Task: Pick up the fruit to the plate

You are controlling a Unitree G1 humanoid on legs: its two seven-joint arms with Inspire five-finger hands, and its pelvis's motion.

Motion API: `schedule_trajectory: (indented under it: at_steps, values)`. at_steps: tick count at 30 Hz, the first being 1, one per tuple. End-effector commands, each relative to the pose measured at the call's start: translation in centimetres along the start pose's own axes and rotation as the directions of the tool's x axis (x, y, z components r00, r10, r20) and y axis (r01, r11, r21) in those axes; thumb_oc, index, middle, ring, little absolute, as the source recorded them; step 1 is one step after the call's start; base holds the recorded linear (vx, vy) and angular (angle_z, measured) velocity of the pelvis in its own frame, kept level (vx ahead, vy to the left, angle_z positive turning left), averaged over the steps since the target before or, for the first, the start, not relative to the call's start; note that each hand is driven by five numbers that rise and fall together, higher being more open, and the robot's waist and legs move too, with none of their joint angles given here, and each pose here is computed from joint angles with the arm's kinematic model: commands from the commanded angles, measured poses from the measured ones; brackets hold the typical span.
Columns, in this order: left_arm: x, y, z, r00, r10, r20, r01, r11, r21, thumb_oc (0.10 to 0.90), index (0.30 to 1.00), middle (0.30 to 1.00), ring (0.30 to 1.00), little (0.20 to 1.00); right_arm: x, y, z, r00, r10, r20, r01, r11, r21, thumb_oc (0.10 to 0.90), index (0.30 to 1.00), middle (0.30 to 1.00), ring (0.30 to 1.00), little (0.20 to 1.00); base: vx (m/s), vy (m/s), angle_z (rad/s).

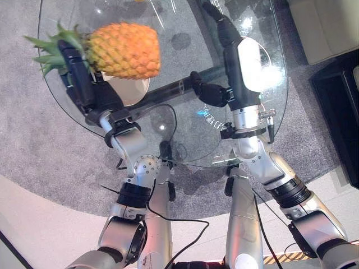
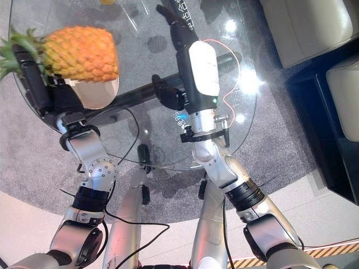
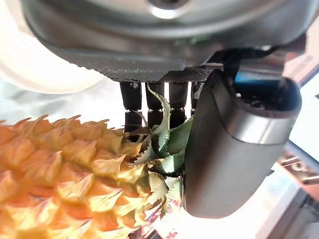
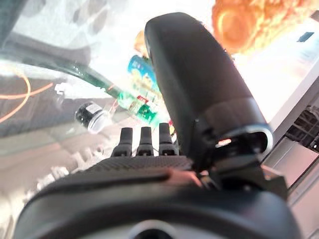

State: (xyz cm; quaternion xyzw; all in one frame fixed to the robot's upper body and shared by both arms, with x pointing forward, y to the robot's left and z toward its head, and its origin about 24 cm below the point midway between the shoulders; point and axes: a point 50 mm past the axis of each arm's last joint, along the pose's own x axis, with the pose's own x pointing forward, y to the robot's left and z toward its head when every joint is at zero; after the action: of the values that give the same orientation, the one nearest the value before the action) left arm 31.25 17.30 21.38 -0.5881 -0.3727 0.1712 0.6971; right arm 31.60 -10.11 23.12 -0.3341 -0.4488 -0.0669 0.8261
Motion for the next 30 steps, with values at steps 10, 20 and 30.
schedule_trajectory:
  at_steps: [10, 20, 30]
  values:
    - [-0.5, -7.7, 2.9, 0.910, -0.332, 0.248, 0.362, 0.928, -0.086, 0.100, 0.300, 0.300, 0.300, 0.200, 2.6, -2.1, 3.9, 0.966, -0.174, 0.193, 0.162, 0.984, 0.073, 0.800, 0.900, 0.900, 0.900, 0.900, 0.00, 0.000, 0.00]
    - [-0.4, -8.5, 3.2, 0.842, -0.381, 0.382, 0.329, 0.924, 0.196, 0.100, 0.300, 0.300, 0.300, 0.200, 1.8, -3.4, 0.3, 0.944, -0.330, 0.001, 0.329, 0.942, 0.067, 0.800, 0.900, 0.900, 0.900, 0.900, 0.00, 0.000, 0.00]
    - [1.5, -8.1, 3.5, 0.758, -0.411, 0.507, 0.214, 0.890, 0.402, 0.100, 0.300, 0.300, 0.300, 0.200, 0.5, -6.1, -4.7, 0.845, -0.501, -0.185, 0.496, 0.865, -0.077, 0.800, 0.900, 0.900, 0.900, 0.900, 0.00, 0.016, -0.01]
